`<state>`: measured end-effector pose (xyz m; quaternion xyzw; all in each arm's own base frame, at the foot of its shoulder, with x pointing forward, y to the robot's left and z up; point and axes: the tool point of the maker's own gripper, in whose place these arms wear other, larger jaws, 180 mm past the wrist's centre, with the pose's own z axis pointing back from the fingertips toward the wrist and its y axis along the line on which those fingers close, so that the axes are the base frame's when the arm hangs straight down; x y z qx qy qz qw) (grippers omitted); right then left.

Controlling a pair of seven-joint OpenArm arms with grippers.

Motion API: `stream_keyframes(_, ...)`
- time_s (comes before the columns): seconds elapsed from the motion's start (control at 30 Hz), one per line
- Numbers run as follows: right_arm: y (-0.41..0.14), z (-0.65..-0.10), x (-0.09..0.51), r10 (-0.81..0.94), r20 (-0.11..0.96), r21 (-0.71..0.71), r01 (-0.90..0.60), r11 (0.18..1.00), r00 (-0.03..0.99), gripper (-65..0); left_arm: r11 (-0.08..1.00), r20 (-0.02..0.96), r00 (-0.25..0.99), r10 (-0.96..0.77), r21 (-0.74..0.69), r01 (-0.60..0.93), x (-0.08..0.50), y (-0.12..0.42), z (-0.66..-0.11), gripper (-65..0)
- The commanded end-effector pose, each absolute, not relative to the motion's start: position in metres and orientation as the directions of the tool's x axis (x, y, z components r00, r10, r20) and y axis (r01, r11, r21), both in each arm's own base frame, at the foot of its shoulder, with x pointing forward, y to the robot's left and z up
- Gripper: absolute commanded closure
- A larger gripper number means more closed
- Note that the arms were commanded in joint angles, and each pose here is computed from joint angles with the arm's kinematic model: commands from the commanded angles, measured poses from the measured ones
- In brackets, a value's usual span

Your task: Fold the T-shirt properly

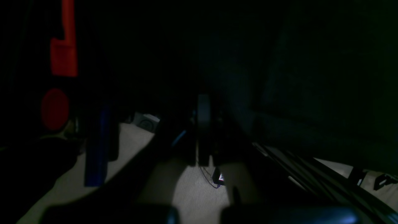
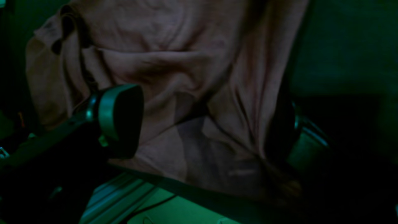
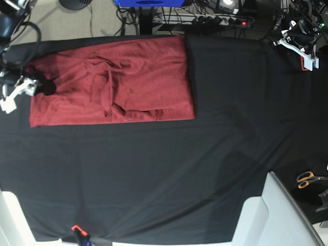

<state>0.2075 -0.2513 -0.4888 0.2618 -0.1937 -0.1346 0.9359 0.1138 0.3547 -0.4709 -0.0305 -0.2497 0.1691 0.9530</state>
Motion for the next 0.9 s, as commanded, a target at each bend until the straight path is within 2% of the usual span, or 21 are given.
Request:
stream_keyframes(0.0,-0.246,-0.503,0.179,-0.288,0.180,0.500,0.165,0.850,0.941,-53.7,0.946,0.496,0.807,0.321,-0.129,-0.297,0.120,0.363,-0.462,0.0)
stream_keyframes(0.37,-0.227,-0.507,0.172,-0.237,0.162,0.506,0.125,0.853,0.958,-53.3,0.946,0.496,0.806,0.322,-0.131,-0.297,0.120,0.362,-0.462,0.0)
stream_keyframes(0.57,-0.214,-0.512,0.166,-0.181,0.139,0.509,0.086,0.857,0.974,-39.6,0.946,0.496,0.806,0.322,-0.131,-0.297,0.120,0.362,-0.462,0.0)
stream_keyframes(0.87,-0.215,-0.514,0.161,-0.180,0.129,0.506,0.092,0.858,0.975,-38.4,0.946,0.497,0.806,0.322,-0.131,-0.297,0.120,0.362,-0.462,0.0)
